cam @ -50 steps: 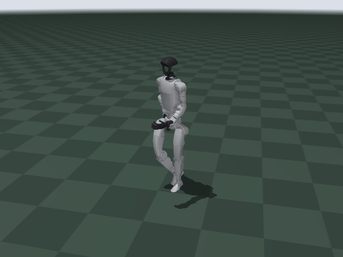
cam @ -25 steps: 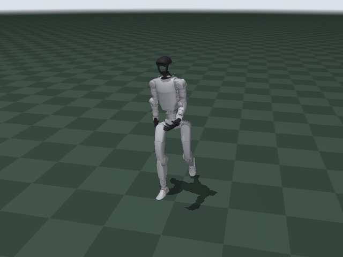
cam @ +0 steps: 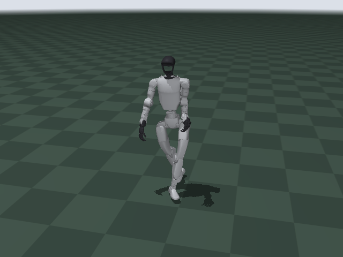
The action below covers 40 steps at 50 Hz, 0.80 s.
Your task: Walk run
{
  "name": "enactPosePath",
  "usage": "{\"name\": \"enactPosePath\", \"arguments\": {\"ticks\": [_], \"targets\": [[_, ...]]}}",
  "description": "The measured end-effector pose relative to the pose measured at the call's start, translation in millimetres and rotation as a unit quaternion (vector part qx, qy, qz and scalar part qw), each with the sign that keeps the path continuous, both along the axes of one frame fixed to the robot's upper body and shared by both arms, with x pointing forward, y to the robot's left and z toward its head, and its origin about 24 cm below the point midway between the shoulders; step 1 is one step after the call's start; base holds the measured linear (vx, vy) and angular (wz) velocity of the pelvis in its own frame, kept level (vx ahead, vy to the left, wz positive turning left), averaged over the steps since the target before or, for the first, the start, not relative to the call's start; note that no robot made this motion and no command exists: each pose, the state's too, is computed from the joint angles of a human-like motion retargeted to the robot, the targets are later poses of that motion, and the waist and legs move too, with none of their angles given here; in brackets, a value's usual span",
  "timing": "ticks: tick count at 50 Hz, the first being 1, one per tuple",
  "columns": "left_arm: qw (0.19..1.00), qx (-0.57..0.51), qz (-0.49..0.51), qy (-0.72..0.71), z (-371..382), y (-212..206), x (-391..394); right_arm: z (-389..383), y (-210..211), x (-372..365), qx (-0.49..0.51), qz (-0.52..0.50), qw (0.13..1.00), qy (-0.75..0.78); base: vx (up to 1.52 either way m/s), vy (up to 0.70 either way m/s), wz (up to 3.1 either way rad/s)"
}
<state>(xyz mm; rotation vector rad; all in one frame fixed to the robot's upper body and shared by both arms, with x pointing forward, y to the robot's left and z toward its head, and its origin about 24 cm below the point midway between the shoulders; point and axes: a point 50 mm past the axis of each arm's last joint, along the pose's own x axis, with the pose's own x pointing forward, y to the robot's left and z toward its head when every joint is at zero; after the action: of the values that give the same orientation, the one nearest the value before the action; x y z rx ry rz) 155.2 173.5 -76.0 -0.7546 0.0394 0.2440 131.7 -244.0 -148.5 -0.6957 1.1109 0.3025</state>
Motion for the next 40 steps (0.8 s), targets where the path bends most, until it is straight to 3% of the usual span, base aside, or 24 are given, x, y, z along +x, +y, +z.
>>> {"name": "enactPosePath", "arguments": {"ticks": [5, 10, 21, 34, 40], "targets": [[0.999, -0.003, 0.025, 0.023, -6.3, 16.1, -8.2, -21.2, 17.4, -70.8, -0.014, 0.009, 0.993, 0.117, 1.07, -0.01, 0.45], [0.999, 0.027, -0.018, 0.000, 3.0, 18.9, 11.8, -23.8, 15.6, -134.2, -0.027, -0.002, 0.972, 0.232, 0.92, 0.10, 0.76], [0.990, 0.061, -0.094, -0.088, 36.7, 4.8, 59.0, -18.5, 44.9, -219.4, -0.008, -0.099, 0.943, 0.318, 0.78, -0.05, 1.63], [0.994, 0.017, -0.104, -0.013, 3.0, -6.0, 20.2, -11.9, 31.8, -233.8, -0.034, -0.092, 0.927, 0.361, 0.91, -0.29, 1.10], [0.994, 0.013, -0.103, 0.016, -6.1, -14.3, 5.0, -16.8, 7.8, -188.6, -0.041, -0.119, 0.943, 0.307, 0.81, -0.31, 1.23]]}}
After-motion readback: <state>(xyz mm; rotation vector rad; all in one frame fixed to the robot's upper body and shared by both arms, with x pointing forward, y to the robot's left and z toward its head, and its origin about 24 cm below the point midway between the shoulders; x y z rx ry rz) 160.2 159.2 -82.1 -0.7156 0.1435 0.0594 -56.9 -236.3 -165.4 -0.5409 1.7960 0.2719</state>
